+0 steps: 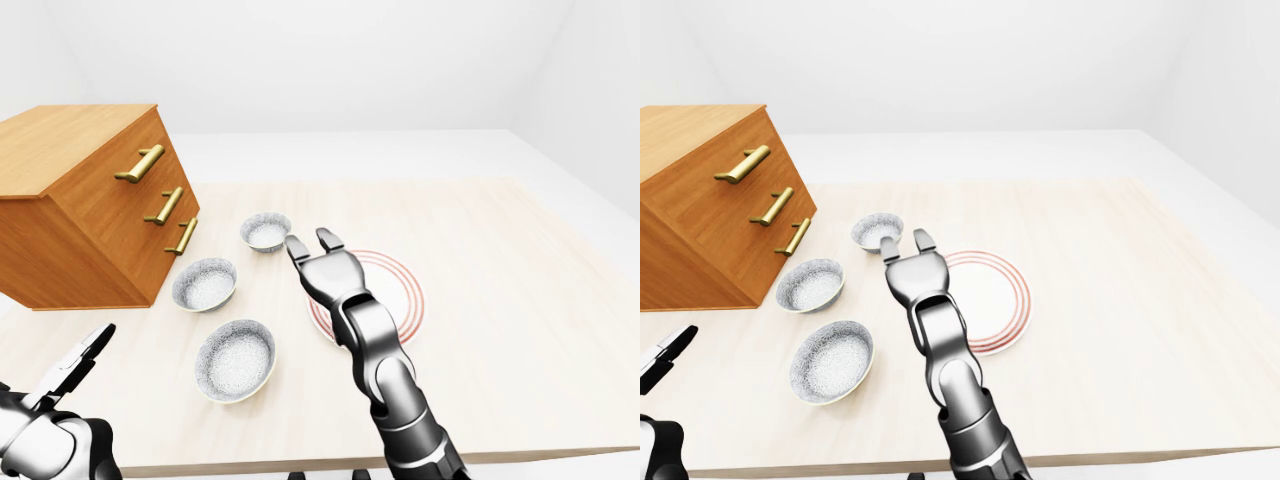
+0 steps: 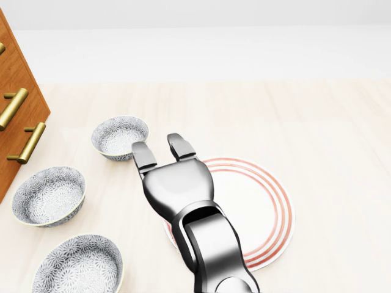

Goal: Put the bowl at the front on the plate.

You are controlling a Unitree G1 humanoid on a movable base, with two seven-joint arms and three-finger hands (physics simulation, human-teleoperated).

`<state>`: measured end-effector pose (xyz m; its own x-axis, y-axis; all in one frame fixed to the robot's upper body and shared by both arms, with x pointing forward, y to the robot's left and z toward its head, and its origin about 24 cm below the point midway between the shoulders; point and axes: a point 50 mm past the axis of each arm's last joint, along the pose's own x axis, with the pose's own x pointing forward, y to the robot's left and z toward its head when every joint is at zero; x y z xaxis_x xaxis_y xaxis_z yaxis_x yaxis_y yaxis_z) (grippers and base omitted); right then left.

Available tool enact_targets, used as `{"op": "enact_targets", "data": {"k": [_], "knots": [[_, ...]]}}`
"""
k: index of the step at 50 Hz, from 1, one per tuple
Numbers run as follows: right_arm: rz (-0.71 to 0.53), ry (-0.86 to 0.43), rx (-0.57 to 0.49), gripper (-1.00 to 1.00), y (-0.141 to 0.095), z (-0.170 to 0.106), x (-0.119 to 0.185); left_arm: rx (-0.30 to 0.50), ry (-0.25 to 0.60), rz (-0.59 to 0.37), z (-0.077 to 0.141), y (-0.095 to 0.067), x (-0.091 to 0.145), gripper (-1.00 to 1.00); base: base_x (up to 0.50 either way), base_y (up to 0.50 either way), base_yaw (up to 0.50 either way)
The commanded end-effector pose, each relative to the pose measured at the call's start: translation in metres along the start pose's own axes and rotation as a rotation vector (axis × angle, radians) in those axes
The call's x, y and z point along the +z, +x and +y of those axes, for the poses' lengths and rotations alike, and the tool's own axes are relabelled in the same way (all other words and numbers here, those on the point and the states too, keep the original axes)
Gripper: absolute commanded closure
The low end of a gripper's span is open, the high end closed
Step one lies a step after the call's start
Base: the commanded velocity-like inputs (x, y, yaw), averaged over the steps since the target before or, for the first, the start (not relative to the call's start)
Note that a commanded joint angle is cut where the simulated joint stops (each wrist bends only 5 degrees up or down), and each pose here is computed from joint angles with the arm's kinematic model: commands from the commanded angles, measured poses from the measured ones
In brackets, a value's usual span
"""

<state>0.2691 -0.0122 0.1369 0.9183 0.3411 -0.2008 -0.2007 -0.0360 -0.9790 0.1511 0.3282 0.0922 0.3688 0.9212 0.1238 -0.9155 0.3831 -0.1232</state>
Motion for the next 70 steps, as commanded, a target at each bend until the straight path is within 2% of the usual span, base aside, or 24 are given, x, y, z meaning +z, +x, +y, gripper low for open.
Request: {"op": "enact_targets", "data": {"k": [1, 14, 21, 22, 24, 26, 27, 31, 55, 57, 70], "knots": [[-0.067, -0.026, 0.033, -1.0, 0.007, 0.003, 0.024, 0.002, -0.006, -0.008, 0.001, 0.0, 0.002, -1.0, 0.0, 0.0, 0.0], [-0.099, -0.038, -0.011, -1.0, -0.007, -0.002, 0.039, -0.001, 0.005, 0.01, 0.0, 0.0, -0.003, -1.0, 0.0, 0.0, 0.0], [-0.248, -0.101, -0.014, -1.0, -0.018, 0.003, 0.06, -0.003, 0.009, 0.011, -0.001, 0.0, -0.003, -1.0, 0.0, 0.0, 0.0], [-0.221, -0.135, -0.012, -1.0, -0.017, 0.005, 0.06, -0.003, 0.009, 0.011, -0.001, 0.0, -0.003, -1.0, 0.0, 0.0, 0.0], [-0.285, -0.12, 0.005, -1.0, -0.019, 0.009, 0.067, -0.002, 0.009, 0.009, 0.0, 0.0, -0.003, -1.0, 0.0, 0.0, 0.0], [-0.267, -0.15, -0.002, -1.0, -0.02, 0.008, 0.069, -0.002, 0.009, 0.006, 0.0, 0.0, -0.002, -1.0, 0.0, 0.0, 0.0], [-0.304, -0.128, -0.002, -1.0, -0.021, 0.008, 0.072, -0.002, 0.01, 0.007, -0.001, 0.0, -0.002, -1.0, 0.0, 0.0, 0.0], [-0.319, -0.133, 0.015, -1.0, -0.025, 0.014, 0.077, -0.002, 0.008, 0.003, -0.001, 0.0, -0.001, -1.0, 0.0, 0.0, 0.0], [-0.342, -0.152, 0.144, -1.0, -0.036, 0.053, 0.075, -0.002, 0.005, 0.002, -0.001, 0.0, -0.001, -1.0, 0.0, 0.0, 0.0], [-0.32, -0.11, 0.146, -1.0, -0.032, 0.054, 0.069, -0.002, 0.008, 0.005, 0.0, 0.0, -0.002, -1.0, 0.0, 0.0, 0.0], [-0.318, -0.107, 0.146, -1.0, -0.032, 0.054, 0.069, -0.002, 0.008, 0.005, 0.0, 0.0, -0.002, -1.0, 0.0, 0.0, 0.0]]}}
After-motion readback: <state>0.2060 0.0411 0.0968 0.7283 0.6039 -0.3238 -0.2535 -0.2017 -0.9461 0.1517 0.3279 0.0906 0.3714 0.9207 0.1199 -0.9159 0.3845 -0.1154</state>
